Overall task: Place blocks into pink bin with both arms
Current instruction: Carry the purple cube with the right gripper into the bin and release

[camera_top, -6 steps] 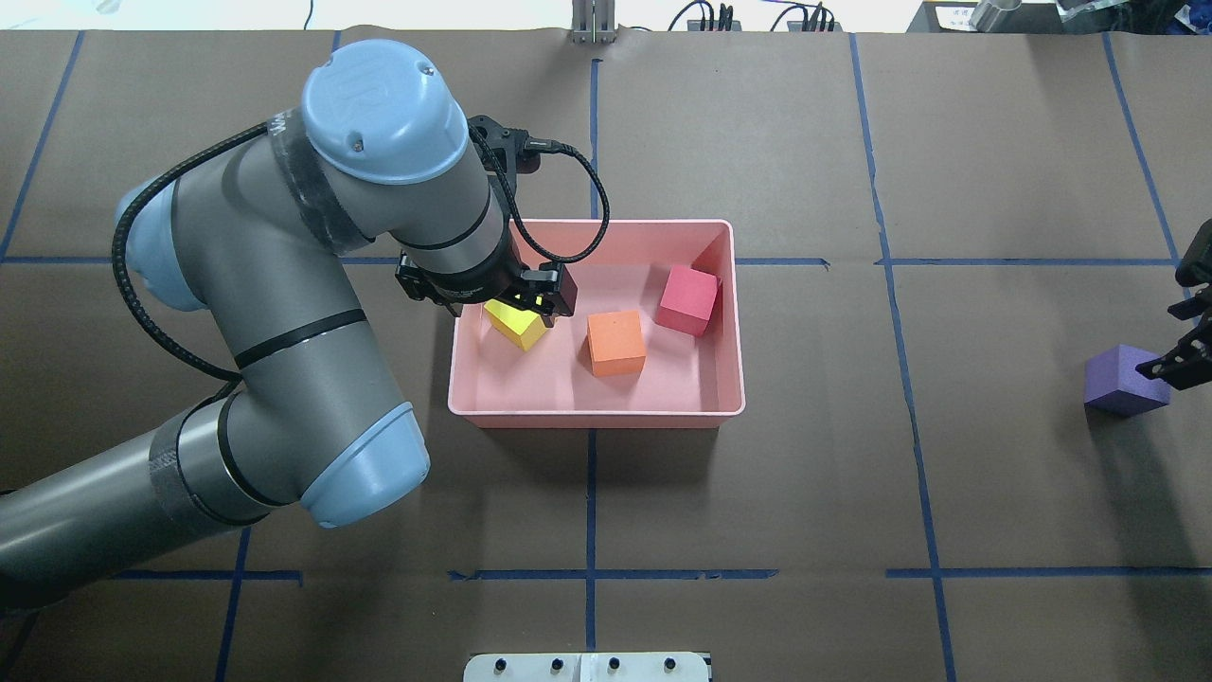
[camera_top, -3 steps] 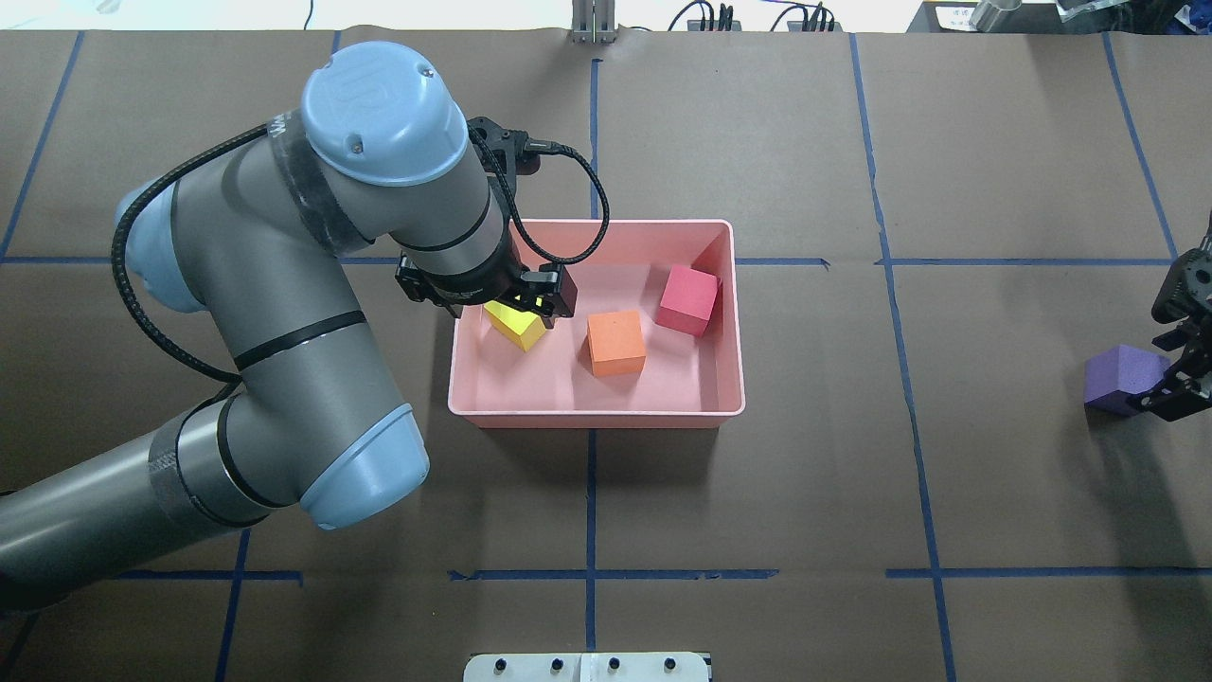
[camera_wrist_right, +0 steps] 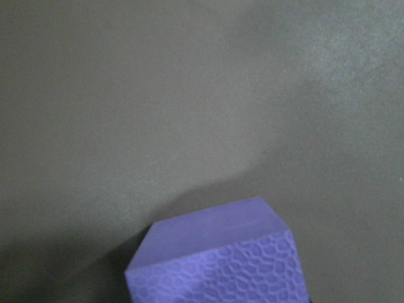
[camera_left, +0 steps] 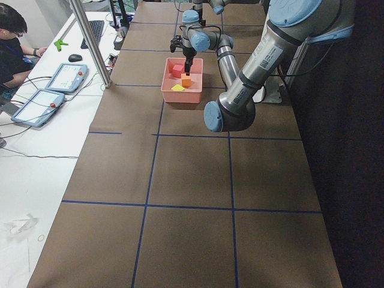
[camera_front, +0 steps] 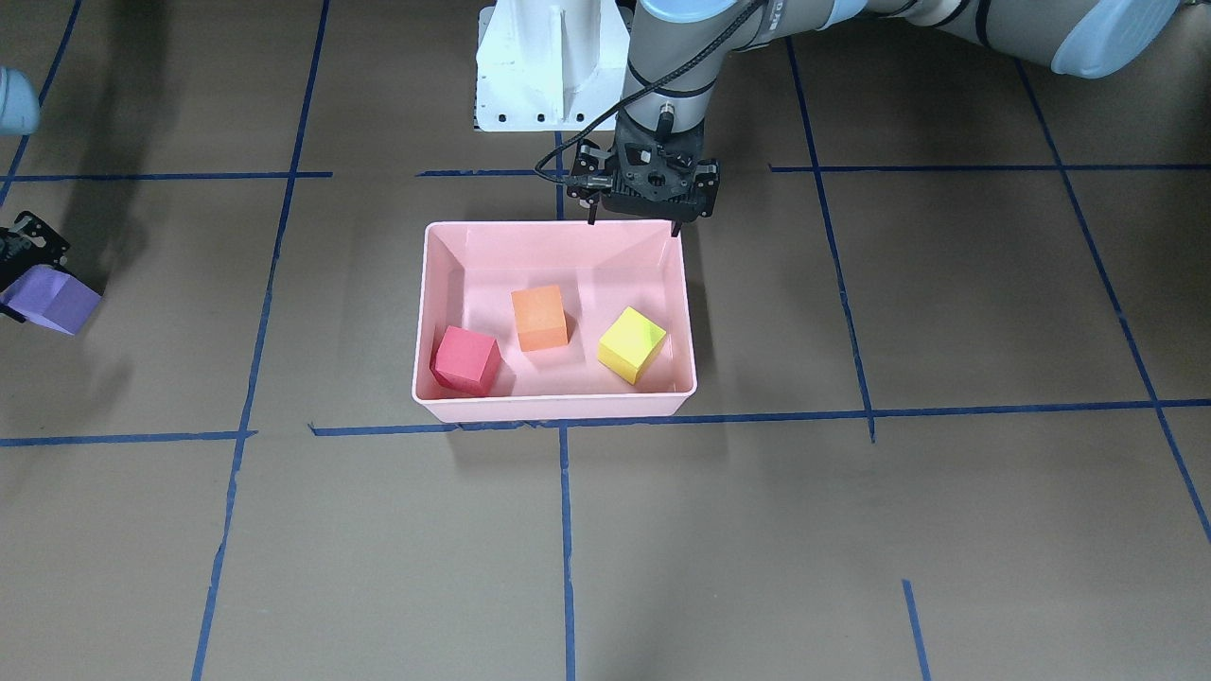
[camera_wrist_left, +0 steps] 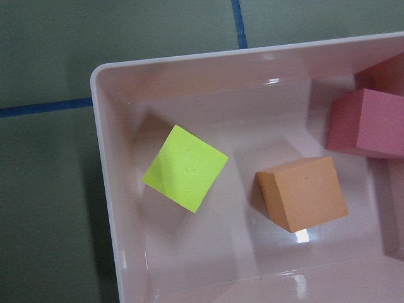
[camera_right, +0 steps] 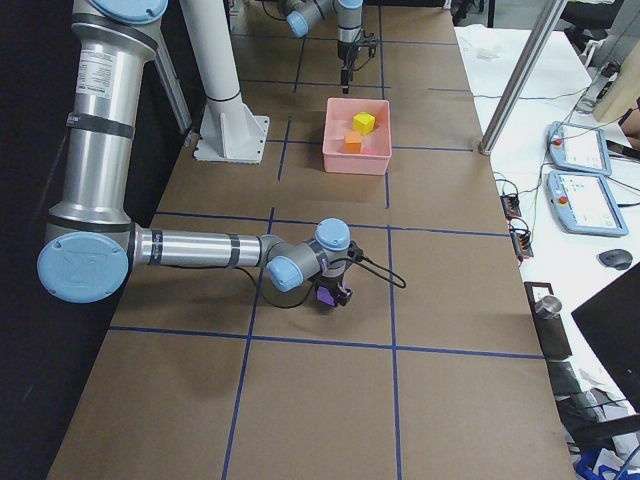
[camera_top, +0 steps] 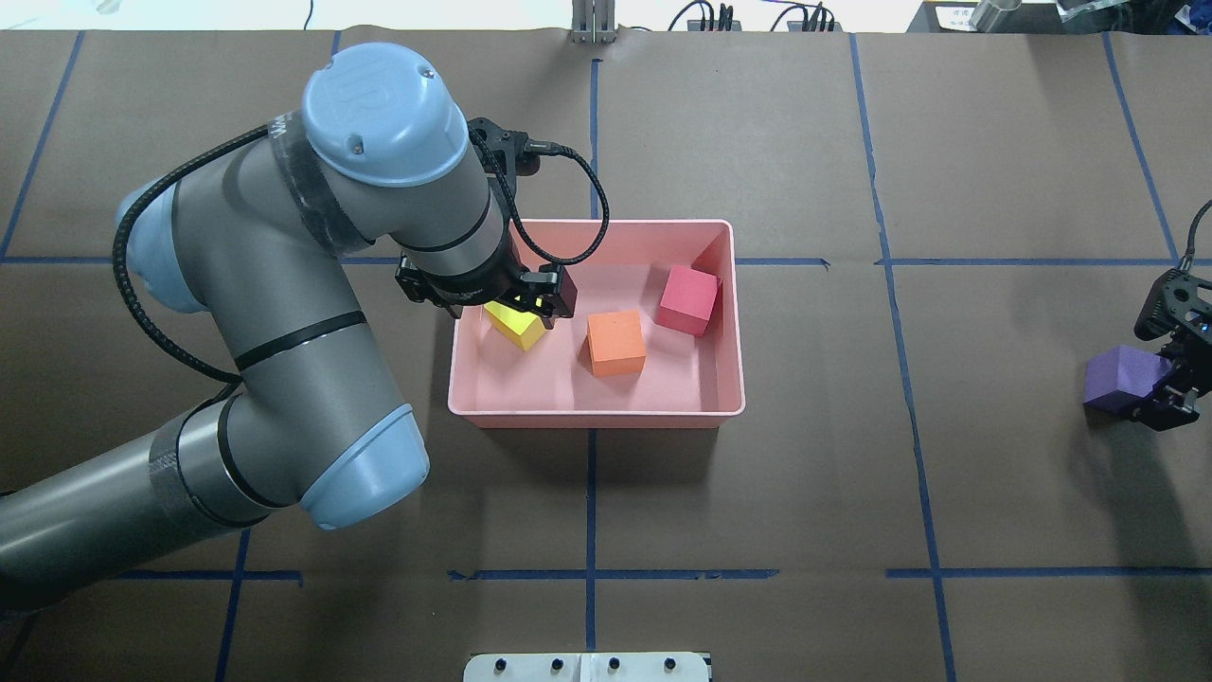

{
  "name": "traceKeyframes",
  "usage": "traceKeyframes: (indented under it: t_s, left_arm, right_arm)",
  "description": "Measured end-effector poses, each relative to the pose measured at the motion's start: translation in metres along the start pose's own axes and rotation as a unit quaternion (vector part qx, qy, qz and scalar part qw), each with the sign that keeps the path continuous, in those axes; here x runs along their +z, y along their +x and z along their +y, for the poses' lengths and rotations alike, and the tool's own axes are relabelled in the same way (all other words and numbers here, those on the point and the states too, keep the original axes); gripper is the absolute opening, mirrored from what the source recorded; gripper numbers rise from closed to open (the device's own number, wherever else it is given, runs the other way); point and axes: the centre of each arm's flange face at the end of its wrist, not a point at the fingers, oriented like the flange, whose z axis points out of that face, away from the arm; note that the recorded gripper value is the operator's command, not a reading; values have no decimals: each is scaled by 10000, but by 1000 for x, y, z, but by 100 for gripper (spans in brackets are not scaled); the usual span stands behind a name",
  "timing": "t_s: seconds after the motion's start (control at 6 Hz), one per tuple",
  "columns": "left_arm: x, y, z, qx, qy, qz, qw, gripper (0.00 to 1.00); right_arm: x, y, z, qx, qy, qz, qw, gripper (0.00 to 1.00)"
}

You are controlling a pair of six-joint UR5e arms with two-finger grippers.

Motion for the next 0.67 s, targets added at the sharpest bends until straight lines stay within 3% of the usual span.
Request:
traceKeyframes:
  t_s: [0.33, 0.67]
  left_arm:
    - [-5, -1, -1, 41, 37, 19, 10000, 100]
    - [-10, -46, 0, 493, 105, -102, 9987, 100]
  right_arm:
    - [-11, -3, -30, 11, 223, -133, 9997, 32]
    - [-36, -9, -78, 589, 589, -191, 9963, 32]
